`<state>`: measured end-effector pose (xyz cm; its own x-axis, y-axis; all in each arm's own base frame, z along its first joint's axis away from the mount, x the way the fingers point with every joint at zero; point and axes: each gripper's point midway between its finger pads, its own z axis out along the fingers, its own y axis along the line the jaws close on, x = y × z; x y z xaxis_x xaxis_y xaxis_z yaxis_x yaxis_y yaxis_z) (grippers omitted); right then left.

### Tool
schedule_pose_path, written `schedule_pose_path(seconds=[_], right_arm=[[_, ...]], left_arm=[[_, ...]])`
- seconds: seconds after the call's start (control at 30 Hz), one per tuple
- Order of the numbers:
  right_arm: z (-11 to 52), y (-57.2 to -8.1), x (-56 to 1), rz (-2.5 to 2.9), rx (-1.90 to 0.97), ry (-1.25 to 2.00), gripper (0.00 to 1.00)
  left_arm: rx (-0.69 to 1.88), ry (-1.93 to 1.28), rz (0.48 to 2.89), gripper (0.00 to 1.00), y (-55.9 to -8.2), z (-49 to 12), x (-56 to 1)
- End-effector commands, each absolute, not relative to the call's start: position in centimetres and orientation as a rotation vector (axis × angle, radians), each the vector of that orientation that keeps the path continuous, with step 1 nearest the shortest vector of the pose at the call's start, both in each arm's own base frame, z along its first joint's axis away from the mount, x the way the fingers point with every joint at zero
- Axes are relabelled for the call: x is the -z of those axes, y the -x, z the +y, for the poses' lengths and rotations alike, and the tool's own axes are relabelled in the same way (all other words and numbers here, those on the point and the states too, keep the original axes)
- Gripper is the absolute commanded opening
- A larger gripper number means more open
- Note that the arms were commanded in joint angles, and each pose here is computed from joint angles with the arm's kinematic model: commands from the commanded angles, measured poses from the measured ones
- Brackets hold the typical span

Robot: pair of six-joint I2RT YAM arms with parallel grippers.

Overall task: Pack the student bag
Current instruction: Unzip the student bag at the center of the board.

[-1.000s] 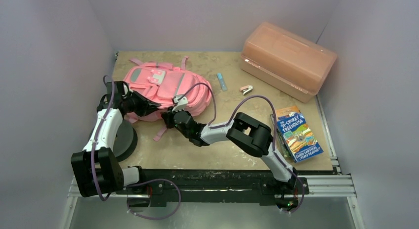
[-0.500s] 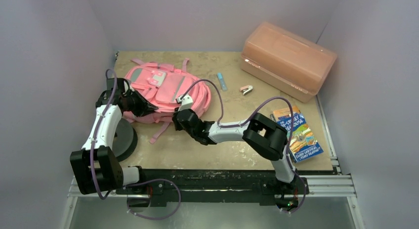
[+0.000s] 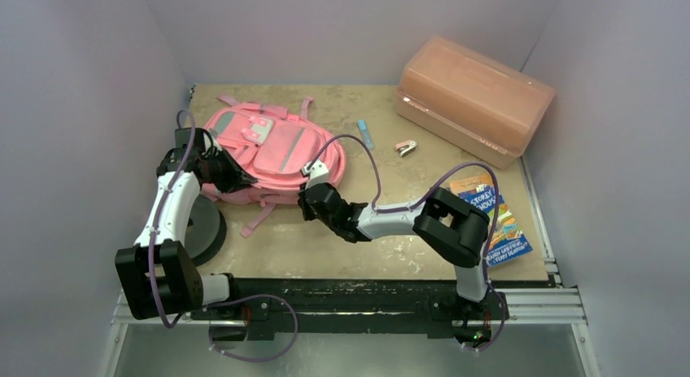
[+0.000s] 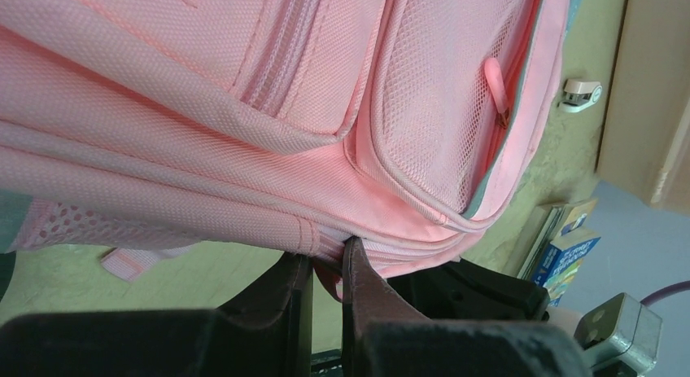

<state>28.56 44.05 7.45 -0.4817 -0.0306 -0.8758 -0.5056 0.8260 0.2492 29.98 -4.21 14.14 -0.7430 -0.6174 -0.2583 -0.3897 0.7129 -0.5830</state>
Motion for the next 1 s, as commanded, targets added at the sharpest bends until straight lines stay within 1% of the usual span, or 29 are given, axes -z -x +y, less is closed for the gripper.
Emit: schedule_pose_path(seconds=[0.0,0.17,0.23,0.33,0.4,0.47,0.57,0.67,0.73,0.77,0.87,0.97], right_arm=[[42.3,-30.3,-10.7,1.932,-0.498,0.359,0.0],[36.9,-30.4,-9.0,1.98,-0.215,0.386,0.0],[35.1,-30.0,-8.9,1.981,-0.166,0.386,0.0],[35.0,-28.7,-9.5,1.961,-0.245,0.459,0.0],[36.4,-27.7,-10.5,1.931,-0.365,0.523,0.0],[37.9,-27.0,-11.3,1.908,-0.467,0.569,0.0],[40.0,-26.2,-12.3,1.88,-0.575,0.637,0.0],[41.5,-25.5,-13.2,1.859,-0.677,0.67,0.0],[42.0,-25.0,-13.7,1.854,-0.751,0.671,0.0],[42.2,-25.0,-13.8,1.856,-0.793,0.667,0.0],[42.5,-24.5,-14.0,1.842,-0.91,0.711,0.0],[42.2,-24.3,-14.6,1.799,-1.002,0.745,0.0]], left_arm=[[0.634,0.643,2.429,0.0,-30.6,-3.2,-16.0],[0.541,0.637,2.41,0.0,-30.6,-2.1,-16.6],[0.492,0.636,2.406,0.0,-30.5,-1.5,-16.8],[0.449,0.639,2.4,0.0,-30.4,-1.0,-16.9],[0.437,0.636,2.4,0.0,-30.3,-0.8,-16.8],[0.446,0.624,2.394,0.1,-30.1,-1.0,-16.8],[0.526,0.551,2.358,0.38,-29.7,-2.4,-17.7],[0.534,0.394,2.295,0.54,-28.8,-4.3,-19.7],[0.517,0.219,2.217,0.69,-27.8,-6.7,-21.9],[0.503,0.166,2.179,0.75,-27.3,-7.5,-22.6],[0.549,0.037,2.076,0.8,-26.2,-10.2,-23.9],[0.587,-0.119,2.016,0.8,-25.1,-12.2,-23.2]])
